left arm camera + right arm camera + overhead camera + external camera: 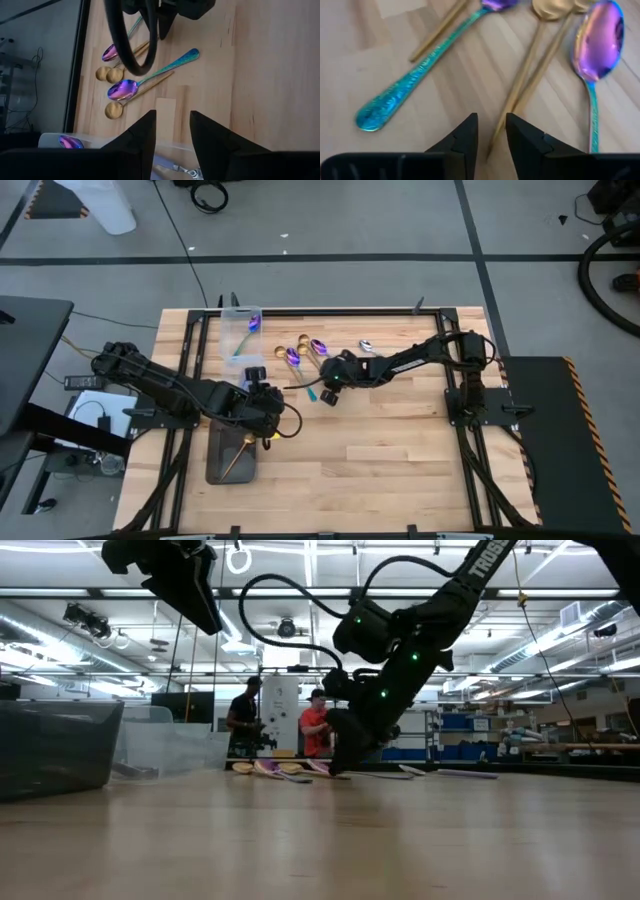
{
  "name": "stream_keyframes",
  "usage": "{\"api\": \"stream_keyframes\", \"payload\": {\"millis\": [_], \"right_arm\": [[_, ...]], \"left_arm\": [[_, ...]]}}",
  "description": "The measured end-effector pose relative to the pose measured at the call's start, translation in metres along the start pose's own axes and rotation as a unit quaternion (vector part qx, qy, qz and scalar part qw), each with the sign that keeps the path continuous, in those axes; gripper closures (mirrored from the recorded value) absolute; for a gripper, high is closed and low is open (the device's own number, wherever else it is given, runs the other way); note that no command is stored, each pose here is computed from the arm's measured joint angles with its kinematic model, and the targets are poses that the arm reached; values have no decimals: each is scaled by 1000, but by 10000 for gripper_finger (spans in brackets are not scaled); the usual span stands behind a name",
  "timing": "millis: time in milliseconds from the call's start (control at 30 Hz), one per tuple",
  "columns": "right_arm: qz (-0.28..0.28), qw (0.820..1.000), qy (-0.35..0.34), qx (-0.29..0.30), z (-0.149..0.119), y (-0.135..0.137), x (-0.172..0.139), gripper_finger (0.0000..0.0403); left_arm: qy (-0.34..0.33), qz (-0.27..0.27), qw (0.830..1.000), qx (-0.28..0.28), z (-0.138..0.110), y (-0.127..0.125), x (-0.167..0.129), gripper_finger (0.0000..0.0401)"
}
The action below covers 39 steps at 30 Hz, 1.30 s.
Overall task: Sort silverware by color (type)
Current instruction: Put the gold spoon into the black bin
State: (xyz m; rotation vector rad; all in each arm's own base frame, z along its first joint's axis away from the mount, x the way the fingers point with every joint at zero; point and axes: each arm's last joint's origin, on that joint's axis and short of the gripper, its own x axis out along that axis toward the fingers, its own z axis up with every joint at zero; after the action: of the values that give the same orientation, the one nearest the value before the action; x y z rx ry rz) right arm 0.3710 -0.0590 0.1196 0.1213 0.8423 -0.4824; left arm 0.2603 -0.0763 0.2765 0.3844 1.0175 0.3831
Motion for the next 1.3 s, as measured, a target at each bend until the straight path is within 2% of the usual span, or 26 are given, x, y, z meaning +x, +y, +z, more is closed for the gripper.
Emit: {"api": "stream_keyframes", "payload": {"millis": [167,300,400,500,567,967,1100,1300], "right_arm": [[-7,1000,16,1,-4,1,0,285],[12,998,45,39,-7,-4,4,298],[22,997,65,47,-11,-5,8,327],[15,997,69,44,-13,-5,10,377],[15,997,68,36,-14,-3,10,391],[-5,998,63,-5,-7,-3,-19,400],[-7,999,41,-2,1,-4,-26,400],[-8,999,40,-6,1,-4,-26,401]], "left_arm": [[0,0,1000,1,0,0,0,273],[4,-14,1000,2,0,-1,0,273],[10,-39,999,2,-1,-2,0,273],[12,-43,999,3,-1,-3,0,273],[12,-43,999,3,-1,-3,0,273],[13,-42,999,3,-1,-2,0,273],[5,-44,999,-15,0,-4,2,273],[-45,-74,996,-36,-10,-22,31,273]]}}
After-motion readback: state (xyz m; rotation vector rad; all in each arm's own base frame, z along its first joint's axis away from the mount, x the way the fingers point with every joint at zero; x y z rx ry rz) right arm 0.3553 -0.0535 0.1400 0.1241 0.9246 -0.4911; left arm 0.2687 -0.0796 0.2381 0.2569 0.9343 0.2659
